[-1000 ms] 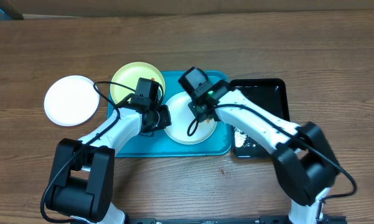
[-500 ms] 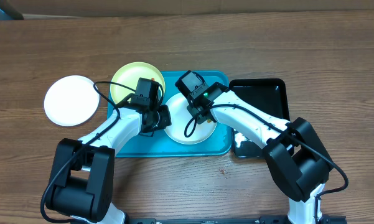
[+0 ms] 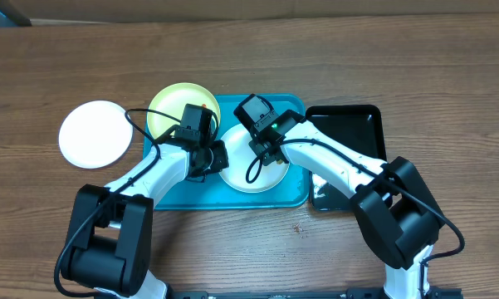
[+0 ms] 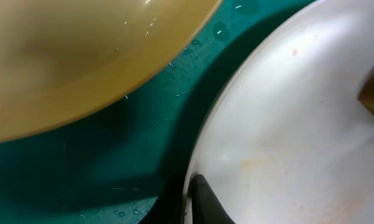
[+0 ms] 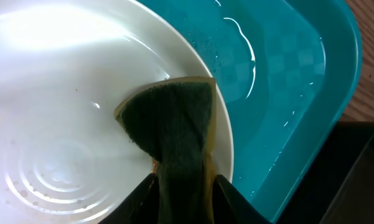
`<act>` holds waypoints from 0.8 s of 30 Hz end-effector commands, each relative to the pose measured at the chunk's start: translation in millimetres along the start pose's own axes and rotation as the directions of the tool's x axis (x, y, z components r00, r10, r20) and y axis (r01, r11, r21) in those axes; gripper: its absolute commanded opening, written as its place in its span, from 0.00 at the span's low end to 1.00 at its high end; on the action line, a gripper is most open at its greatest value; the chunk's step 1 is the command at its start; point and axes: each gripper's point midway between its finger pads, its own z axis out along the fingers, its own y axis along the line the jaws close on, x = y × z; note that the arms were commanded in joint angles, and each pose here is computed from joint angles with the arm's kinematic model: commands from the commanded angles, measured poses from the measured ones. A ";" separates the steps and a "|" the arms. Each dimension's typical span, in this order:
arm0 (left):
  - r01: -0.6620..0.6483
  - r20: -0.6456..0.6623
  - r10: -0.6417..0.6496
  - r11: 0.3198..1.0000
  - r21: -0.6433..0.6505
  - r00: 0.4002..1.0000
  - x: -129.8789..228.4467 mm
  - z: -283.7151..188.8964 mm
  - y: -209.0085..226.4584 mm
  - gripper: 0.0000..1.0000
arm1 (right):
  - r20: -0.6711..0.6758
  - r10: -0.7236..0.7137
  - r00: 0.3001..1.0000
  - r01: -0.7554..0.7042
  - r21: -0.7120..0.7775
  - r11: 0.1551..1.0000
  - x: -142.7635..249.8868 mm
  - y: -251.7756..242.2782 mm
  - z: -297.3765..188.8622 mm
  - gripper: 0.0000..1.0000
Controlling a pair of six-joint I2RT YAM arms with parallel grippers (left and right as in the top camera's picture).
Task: Clean dirty plates on tray and stack at the side
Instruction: 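Scrub the white plate with the sponge while the left gripper holds it, then return the sponge to the black tray and release it with the right gripper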
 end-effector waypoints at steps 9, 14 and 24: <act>-0.018 -0.044 0.017 0.999 -0.028 0.999 10.0 9.1 7.4 0.08 | -0.044 -0.005 0.999 0.006 0.022 1.000 5.1 2.8 24.1 0.04; -0.018 -0.043 0.017 0.999 -0.028 0.999 9.9 9.1 7.5 0.08 | -0.080 0.040 0.996 -0.039 0.014 0.999 16.4 3.8 30.1 0.04; -0.018 -0.044 0.017 0.999 -0.028 0.999 10.0 9.1 7.4 0.08 | -0.239 0.060 0.969 -0.141 -0.336 0.931 62.4 71.0 33.6 0.04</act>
